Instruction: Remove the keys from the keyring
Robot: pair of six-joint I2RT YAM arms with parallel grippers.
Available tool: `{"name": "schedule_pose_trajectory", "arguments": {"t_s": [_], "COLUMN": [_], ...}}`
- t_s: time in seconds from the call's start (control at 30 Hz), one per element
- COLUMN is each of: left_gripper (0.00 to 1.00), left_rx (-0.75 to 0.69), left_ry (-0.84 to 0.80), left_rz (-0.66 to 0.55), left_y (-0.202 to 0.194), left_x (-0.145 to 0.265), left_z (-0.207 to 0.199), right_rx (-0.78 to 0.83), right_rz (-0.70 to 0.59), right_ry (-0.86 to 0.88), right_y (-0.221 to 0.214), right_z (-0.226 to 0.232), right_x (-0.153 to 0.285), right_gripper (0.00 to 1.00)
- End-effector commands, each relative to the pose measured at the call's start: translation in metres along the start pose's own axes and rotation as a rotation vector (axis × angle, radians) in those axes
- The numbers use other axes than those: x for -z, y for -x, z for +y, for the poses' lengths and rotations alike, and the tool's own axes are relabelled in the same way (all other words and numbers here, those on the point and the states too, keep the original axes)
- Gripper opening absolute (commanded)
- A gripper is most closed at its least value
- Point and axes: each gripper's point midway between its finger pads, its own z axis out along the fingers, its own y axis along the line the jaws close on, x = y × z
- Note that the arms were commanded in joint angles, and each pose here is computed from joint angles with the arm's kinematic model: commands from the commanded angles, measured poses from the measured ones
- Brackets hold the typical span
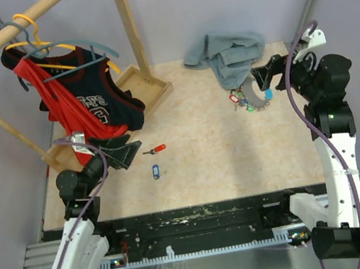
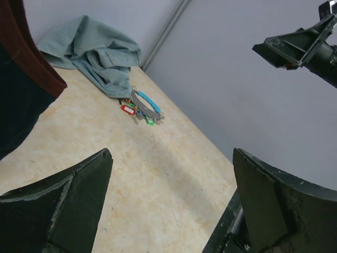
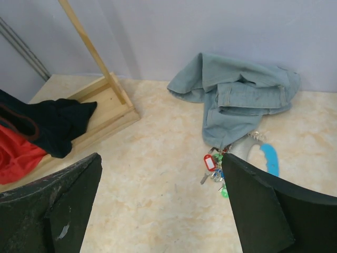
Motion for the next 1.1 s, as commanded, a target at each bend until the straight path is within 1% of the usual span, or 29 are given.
{"name": "schedule_pose_trajectory", "arguments": {"t_s": [0.0,0.1,0.17,0.23,0.3,0.33,0.37,0.4,0.47,0.53,0.6,0.63,0.7,0.77,0.83,0.9,1.03,1.07], "left_gripper": [0.99,0.99,1.0,1.0,1.0,1.0,1.0,1.0,1.0,1.0,1.0,1.0,1.0,1.0,1.0,1.0,1.0,1.0], "left_rx": [-0.024,-0.024,-0.034,-0.047,-0.072,-0.1,-0.125,-0.169,-0.265,-0.294,-0.293,-0.294,-0.294,-0.309,-0.317,-0.341,-0.375,-0.376], "left_ry": [-0.145,-0.188,-0.209,-0.251,-0.298,-0.321,-0.307,-0.301,-0.268,-0.258,-0.265,-0.262,-0.244,-0.226,-0.215,-0.206,-0.212,-0.211], "left_rz": [0.05,0.051,0.052,0.067,0.098,0.114,0.158,0.195,0.224,0.233,0.231,0.223,0.202,0.178,0.134,0.114,0.044,0.035], "left_y": [-0.007,-0.014,-0.018,-0.024,-0.036,-0.043,-0.058,-0.072,-0.089,-0.096,-0.098,-0.097,-0.095,-0.094,-0.087,-0.083,-0.076,-0.077], "left_x": [-0.001,0.0,-0.002,-0.005,-0.013,-0.019,-0.028,-0.035,-0.049,-0.057,-0.062,-0.065,-0.073,-0.083,-0.093,-0.102,-0.115,-0.119], "left_z": [-0.022,-0.023,-0.021,-0.026,-0.035,-0.042,-0.044,-0.048,-0.052,-0.054,-0.055,-0.054,-0.051,-0.045,-0.042,-0.04,-0.038,-0.036], "right_rx": [-0.075,-0.055,0.015,0.1,0.201,0.231,0.256,0.286,0.347,0.397,0.401,0.389,0.425,0.455,0.44,0.409,0.366,0.348], "right_rz": [-0.04,-0.014,0.021,0.059,0.094,0.107,0.124,0.137,0.166,0.196,0.224,0.261,0.328,0.379,0.413,0.456,0.533,0.569], "right_ry": [0.051,0.1,0.17,0.286,0.445,0.488,0.494,0.476,0.425,0.409,0.416,0.428,0.431,0.364,0.319,0.279,0.249,0.218], "right_y": [0.006,-0.005,-0.02,-0.036,-0.057,-0.065,-0.074,-0.081,-0.096,-0.115,-0.132,-0.144,-0.158,-0.162,-0.16,-0.16,-0.172,-0.188], "right_z": [0.012,0.01,0.011,0.02,0.033,0.035,0.032,0.027,0.016,0.007,0.0,-0.001,-0.004,-0.017,-0.027,-0.037,-0.049,-0.059], "right_x": [0.002,-0.013,-0.024,-0.029,-0.029,-0.031,-0.035,-0.041,-0.053,-0.066,-0.078,-0.085,-0.095,-0.107,-0.119,-0.131,-0.145,-0.15], "right_gripper": [0.96,0.96,0.96,0.96,0.96,0.96,0.96,0.96,0.96,0.97,0.97,0.97,0.97,0.97,0.97,0.95,0.91,0.9]}}
